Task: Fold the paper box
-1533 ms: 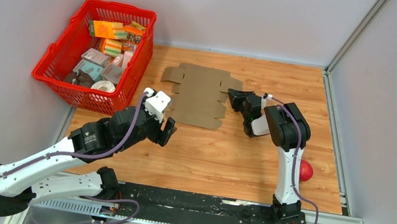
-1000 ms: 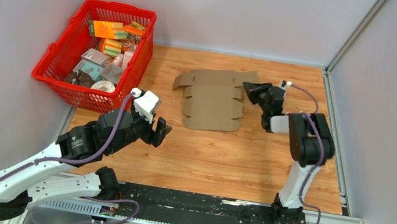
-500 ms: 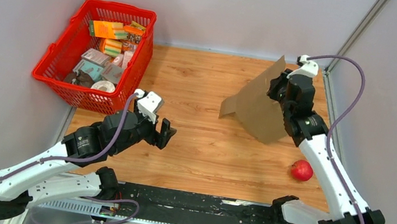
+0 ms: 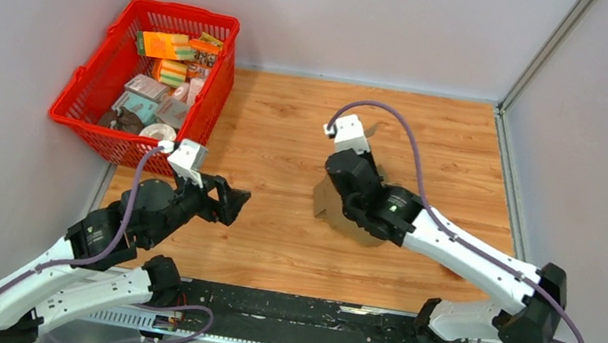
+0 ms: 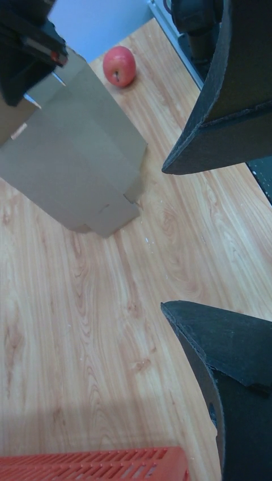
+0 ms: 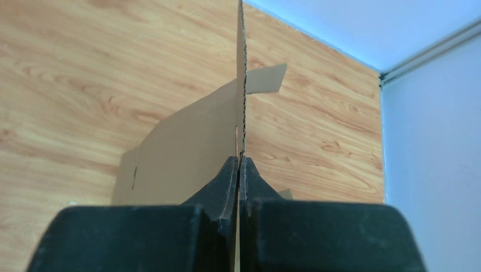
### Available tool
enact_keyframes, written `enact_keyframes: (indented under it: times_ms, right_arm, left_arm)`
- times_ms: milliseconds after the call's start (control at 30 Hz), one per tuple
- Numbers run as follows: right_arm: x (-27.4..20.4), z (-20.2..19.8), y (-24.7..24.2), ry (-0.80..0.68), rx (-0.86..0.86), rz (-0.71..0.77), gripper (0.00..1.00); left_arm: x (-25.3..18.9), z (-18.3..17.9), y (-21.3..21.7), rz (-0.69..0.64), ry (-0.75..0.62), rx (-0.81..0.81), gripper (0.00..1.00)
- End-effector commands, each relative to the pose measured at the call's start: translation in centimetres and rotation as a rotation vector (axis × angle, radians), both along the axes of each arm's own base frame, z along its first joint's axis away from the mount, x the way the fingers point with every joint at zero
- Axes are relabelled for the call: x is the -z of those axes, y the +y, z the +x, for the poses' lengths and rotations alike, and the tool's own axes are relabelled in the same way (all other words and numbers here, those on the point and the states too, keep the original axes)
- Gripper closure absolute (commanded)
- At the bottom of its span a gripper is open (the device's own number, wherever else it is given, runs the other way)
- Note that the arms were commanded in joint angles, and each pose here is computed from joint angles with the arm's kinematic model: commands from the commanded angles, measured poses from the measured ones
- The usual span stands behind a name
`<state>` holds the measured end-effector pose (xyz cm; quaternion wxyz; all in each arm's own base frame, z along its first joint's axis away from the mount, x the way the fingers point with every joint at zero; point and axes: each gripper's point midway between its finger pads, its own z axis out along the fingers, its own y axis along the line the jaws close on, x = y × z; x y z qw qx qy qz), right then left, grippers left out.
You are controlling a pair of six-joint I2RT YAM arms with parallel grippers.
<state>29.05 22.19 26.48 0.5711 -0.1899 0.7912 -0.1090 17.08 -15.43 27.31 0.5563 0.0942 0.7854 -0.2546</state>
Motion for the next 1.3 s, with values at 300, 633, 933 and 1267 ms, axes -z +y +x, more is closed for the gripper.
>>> enact_keyframes:
  times_ms: [300,633,933,1267]
  right_arm:
    - [-12.8,-0.7,-8.7,-0.284,0.133,0.009,1.0]
    - [-6.5,-0.9,-3.6,-0.228,0.137,-0.299,0.99]
    - [1.0,-4.1,9.0,0.054,-0.109,-0.002,0.82]
    - [-0.3,-13.2,15.0,0.437,-0.776,0.492,0.16]
  left_arm:
    - [-0.8,0.1,0.7,-0.058,0.003,-0.043,0.11]
    - [3.0,1.0,1.4,0.075,0.11,-0.115,0.09]
    - [6.8,1.4,4.1,0.04,0.215,-0.257,0.09]
    - [7.4,1.4,4.6,-0.039,0.273,-0.266,0.05]
